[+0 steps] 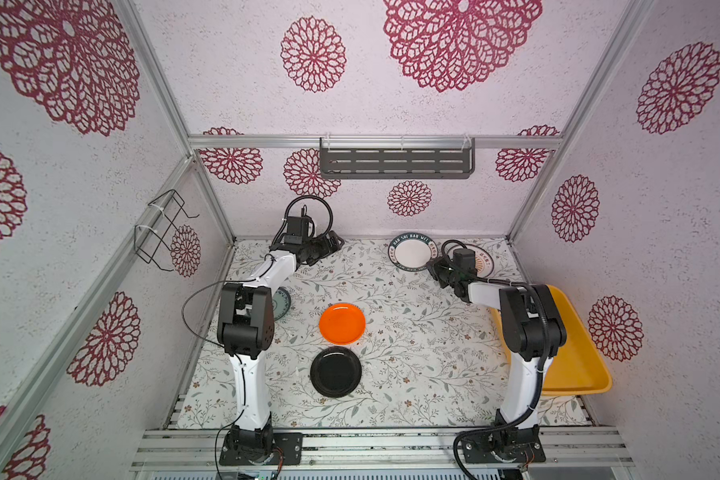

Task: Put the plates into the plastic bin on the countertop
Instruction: 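Carry the green plate into the yellow bin with the right gripper, then lower the green plate onto the stack in the bin with the right gripper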

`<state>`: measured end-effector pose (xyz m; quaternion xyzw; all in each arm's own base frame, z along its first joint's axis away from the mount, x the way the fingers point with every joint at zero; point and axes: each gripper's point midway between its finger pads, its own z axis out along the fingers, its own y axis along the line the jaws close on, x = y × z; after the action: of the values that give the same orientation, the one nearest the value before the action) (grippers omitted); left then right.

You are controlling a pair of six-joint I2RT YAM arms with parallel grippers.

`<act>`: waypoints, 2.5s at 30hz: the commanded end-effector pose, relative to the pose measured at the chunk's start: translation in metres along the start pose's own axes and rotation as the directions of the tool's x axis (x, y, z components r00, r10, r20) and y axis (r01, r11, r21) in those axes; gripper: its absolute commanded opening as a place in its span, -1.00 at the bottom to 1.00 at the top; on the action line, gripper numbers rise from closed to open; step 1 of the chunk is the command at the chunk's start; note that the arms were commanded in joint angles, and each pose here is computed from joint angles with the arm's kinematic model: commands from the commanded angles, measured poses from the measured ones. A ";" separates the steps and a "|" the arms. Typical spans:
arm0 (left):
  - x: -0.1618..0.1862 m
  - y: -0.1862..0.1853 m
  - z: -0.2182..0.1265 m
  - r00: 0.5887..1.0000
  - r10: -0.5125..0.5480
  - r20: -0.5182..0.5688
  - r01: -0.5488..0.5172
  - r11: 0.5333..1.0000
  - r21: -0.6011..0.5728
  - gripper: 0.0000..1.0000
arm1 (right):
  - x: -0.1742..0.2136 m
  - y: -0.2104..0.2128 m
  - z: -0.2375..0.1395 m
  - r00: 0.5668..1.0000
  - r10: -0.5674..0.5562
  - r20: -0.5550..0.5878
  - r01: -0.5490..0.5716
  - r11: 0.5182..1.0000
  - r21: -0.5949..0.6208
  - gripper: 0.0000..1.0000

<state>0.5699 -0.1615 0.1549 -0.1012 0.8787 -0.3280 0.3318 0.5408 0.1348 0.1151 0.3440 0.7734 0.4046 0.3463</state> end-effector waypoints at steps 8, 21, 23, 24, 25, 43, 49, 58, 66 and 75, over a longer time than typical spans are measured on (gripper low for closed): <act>-0.004 -0.050 -0.015 1.000 0.010 0.029 -0.013 0.994 0.104 0.94 | -0.013 0.055 -0.071 0.994 -0.084 0.071 0.092 0.987 -0.129 -1.00; 0.026 -0.097 -0.005 0.995 0.093 -0.034 -0.084 0.976 0.202 0.94 | -0.059 0.049 -0.177 0.970 -0.100 0.220 0.113 0.992 -0.048 -1.00; 0.031 -0.108 -0.004 0.991 0.122 -0.045 -0.109 0.968 0.226 0.94 | -0.066 0.043 -0.196 0.963 -0.103 0.251 0.112 0.993 -0.022 -1.00; 0.034 -0.114 -0.004 0.988 0.142 -0.053 -0.126 0.963 0.238 0.94 | -0.069 0.039 -0.205 0.958 -0.105 0.267 0.110 0.994 -0.001 -1.00; 0.036 -0.120 -0.004 0.985 0.162 -0.060 -0.142 0.958 0.249 0.94 | -0.072 0.034 -0.213 0.954 -0.104 0.281 0.103 0.995 0.016 -1.00; 0.087 -0.163 0.000 0.924 0.354 -0.146 -0.293 0.898 0.327 0.94 | -0.101 -0.084 -0.331 0.871 0.065 0.486 -0.217 0.941 0.261 -1.00; 0.089 -0.161 -0.004 0.916 0.378 -0.132 -0.325 0.896 0.303 0.94 | -0.105 -0.123 -0.351 0.846 0.117 0.520 -0.309 0.903 0.299 -1.00; 0.080 -0.160 -0.007 0.928 0.360 -0.095 -0.325 0.907 0.268 0.94 | -0.115 -0.173 -0.365 0.808 0.149 0.570 -0.391 0.859 0.331 -1.00; 0.077 -0.153 -0.010 0.931 0.356 -0.083 -0.331 0.917 0.221 0.94 | -0.133 -0.190 -0.358 0.816 0.108 0.568 -0.376 0.846 0.379 -1.00; 0.066 -0.156 -0.013 0.938 0.341 -0.054 -0.323 0.922 0.212 0.94 | -0.142 -0.204 -0.334 0.853 0.130 0.506 -0.359 0.850 0.385 -1.00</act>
<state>0.5039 -0.3005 0.1965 0.0940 0.8756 -0.3511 0.3181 0.2717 -0.1894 0.0948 0.6382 0.6797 0.1479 0.3298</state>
